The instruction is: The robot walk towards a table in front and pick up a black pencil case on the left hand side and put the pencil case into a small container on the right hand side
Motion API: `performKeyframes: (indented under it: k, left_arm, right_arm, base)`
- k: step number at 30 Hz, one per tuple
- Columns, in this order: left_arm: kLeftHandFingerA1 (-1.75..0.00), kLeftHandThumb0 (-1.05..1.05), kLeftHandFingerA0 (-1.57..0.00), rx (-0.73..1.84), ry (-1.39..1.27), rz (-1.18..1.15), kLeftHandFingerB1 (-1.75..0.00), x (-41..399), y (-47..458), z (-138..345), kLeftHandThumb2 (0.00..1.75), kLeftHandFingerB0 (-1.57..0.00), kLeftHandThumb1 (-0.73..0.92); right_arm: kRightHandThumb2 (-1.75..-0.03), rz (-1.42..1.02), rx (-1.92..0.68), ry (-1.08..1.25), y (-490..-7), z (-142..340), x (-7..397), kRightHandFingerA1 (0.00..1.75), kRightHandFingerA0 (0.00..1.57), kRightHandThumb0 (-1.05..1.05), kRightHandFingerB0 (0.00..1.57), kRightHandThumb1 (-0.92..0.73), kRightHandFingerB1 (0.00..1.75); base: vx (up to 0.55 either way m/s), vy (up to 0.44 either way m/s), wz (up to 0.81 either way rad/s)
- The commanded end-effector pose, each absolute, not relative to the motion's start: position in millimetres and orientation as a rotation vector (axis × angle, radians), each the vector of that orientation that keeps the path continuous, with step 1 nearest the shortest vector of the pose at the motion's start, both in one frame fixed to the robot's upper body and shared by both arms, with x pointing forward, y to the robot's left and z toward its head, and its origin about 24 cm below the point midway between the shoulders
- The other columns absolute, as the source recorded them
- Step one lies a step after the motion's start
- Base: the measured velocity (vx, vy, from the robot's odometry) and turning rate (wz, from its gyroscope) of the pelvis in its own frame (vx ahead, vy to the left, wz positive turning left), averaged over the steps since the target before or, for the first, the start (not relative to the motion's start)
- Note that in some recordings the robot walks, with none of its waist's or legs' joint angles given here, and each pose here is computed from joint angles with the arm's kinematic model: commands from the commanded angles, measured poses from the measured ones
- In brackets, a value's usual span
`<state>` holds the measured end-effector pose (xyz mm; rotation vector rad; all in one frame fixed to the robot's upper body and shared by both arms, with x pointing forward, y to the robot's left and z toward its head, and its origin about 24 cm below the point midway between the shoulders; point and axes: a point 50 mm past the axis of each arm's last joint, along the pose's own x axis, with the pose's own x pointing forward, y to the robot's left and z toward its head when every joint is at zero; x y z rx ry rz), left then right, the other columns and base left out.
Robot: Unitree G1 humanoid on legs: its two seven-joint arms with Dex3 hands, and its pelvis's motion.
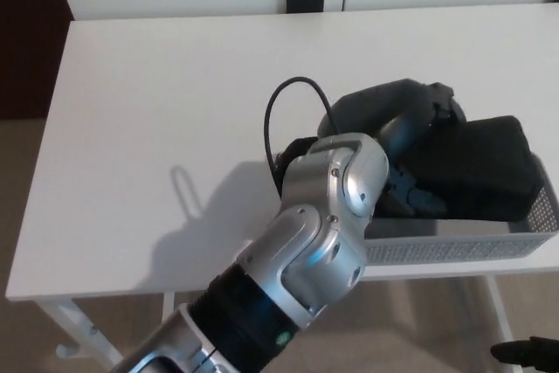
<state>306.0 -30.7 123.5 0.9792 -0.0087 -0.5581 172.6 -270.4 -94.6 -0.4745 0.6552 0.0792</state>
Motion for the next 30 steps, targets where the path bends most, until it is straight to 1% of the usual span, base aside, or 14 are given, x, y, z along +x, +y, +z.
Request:
performKeyframes:
  k: [1, 2, 3, 5, 6, 7, 8, 13, 16, 18, 19, 22, 28, 30]
  left_arm:
    - [0.00, -0.78, 0.00, 1.019, 0.161, -0.726, 0.00, 302, -52, 133, 0.71, 0.00, 0.45]
    - [0.00, -0.78, 0.00, 1.016, 0.171, -0.728, 0.00, 302, -51, 133, 0.71, 0.00, 0.45]
    - [0.00, -0.83, 0.00, 1.025, 0.174, -0.731, 0.00, 304, -48, 130, 0.59, 0.00, 0.60]
    - [0.00, -0.86, 0.00, 1.030, 0.175, -0.732, 0.00, 305, -44, 129, 0.60, 0.00, 0.63]
    - [-0.01, -0.89, 0.00, 1.030, 0.164, -0.728, -0.02, 305, -42, 129, 0.85, 0.00, 0.50]
    - [-0.01, -0.89, 0.00, 1.032, 0.151, -0.723, -0.02, 305, -41, 129, 0.85, 0.00, 0.50]
    - [-0.06, -0.92, 0.00, 1.031, 0.150, -0.723, 0.00, 305, -41, 130, 0.93, 0.00, 0.55]
    - [-0.03, -0.93, 0.00, 1.021, 0.133, -0.722, 0.00, 304, -41, 133, 0.94, 0.00, 0.54]
    - [-0.03, -0.93, 0.00, 1.017, 0.119, -0.730, 0.00, 303, -40, 138, 0.94, 0.00, 0.54]
    - [-0.03, -0.93, 0.00, 1.016, 0.104, -0.732, 0.00, 303, -39, 141, 0.94, 0.00, 0.54]
    - [-0.03, -0.92, 0.00, 1.013, 0.102, -0.730, 0.00, 303, -39, 142, 0.93, 0.00, 0.53]
    - [-0.02, -0.93, 0.00, 1.007, 0.083, -0.719, 0.00, 305, -35, 150, 0.94, 0.00, 0.54]
    - [-0.01, -0.95, 0.00, 0.943, -0.033, -0.692, 0.00, 306, -22, 183, 0.96, 0.00, 0.56]
    - [0.00, -0.96, 0.00, 0.911, -0.104, -0.674, -0.01, 303, -19, 201, 0.96, 0.00, 0.58]
  right_arm:
    - [-0.57, 0.090, -0.491, 0.625, -271, -90, 175, 0.48, 0.76, -0.34, 0.65, -0.62, 0.44]
    - [-0.57, 0.090, -0.491, 0.625, -271, -90, 175, 0.48, 0.76, -0.34, 0.65, -0.62, 0.44]
    - [-0.57, 0.095, -0.496, 0.620, -271, -89, 176, 0.47, 0.75, -0.32, 0.65, -0.63, 0.45]
    - [-0.58, 0.097, -0.497, 0.620, -272, -89, 177, 0.48, 0.75, -0.32, 0.66, -0.62, 0.45]
    - [-0.59, 0.098, -0.497, 0.625, -272, -89, 178, 0.47, 0.72, -0.36, 0.63, -0.60, 0.45]
    - [-0.59, 0.101, -0.500, 0.628, -272, -89, 178, 0.47, 0.72, -0.36, 0.63, -0.60, 0.45]
    - [-0.58, 0.100, -0.502, 0.630, -272, -90, 178, 0.46, 0.74, -0.33, 0.66, -0.63, 0.44]
    - [-0.59, 0.091, -0.490, 0.632, -272, -89, 180, 0.48, 0.76, -0.32, 0.66, -0.63, 0.45]
    - [-0.59, 0.087, -0.478, 0.628, -272, -89, 181, 0.47, 0.71, -0.34, 0.65, -0.59, 0.45]
    - [-0.59, 0.088, -0.497, 0.635, -274, -89, 181, 0.46, 0.73, -0.32, 0.67, -0.62, 0.45]
    - [-0.60, 0.089, -0.495, 0.634, -274, -88, 182, 0.46, 0.71, -0.36, 0.64, -0.60, 0.45]
    - [-0.58, 0.099, -0.486, 0.630, -273, -88, 183, 0.46, 0.70, -0.33, 0.64, -0.61, 0.45]
    - [-0.58, 0.113, -0.493, 0.639, -272, -87, 187, 0.46, 0.71, -0.31, 0.65, -0.62, 0.45]
    - [-0.59, 0.123, -0.495, 0.641, -271, -88, 185, 0.46, 0.70, -0.35, 0.63, -0.60, 0.44]
  base:
    - [0.00, 0.000, 0.00]
    - [0.00, 0.000, 0.00]
    - [0.00, 0.000, 0.00]
    - [0.00, 0.000, 0.00]
    - [0.00, 0.000, 0.00]
    - [0.00, 0.000, 0.00]
    - [0.00, 0.000, 0.00]
    - [0.00, 0.000, 0.00]
    - [0.00, 0.000, 0.00]
    - [0.00, 0.000, 0.00]
    - [0.00, 0.000, 0.00]
    - [0.00, 0.000, 0.00]
    - [0.00, 0.000, 0.00]
    - [0.00, 0.000, 0.00]
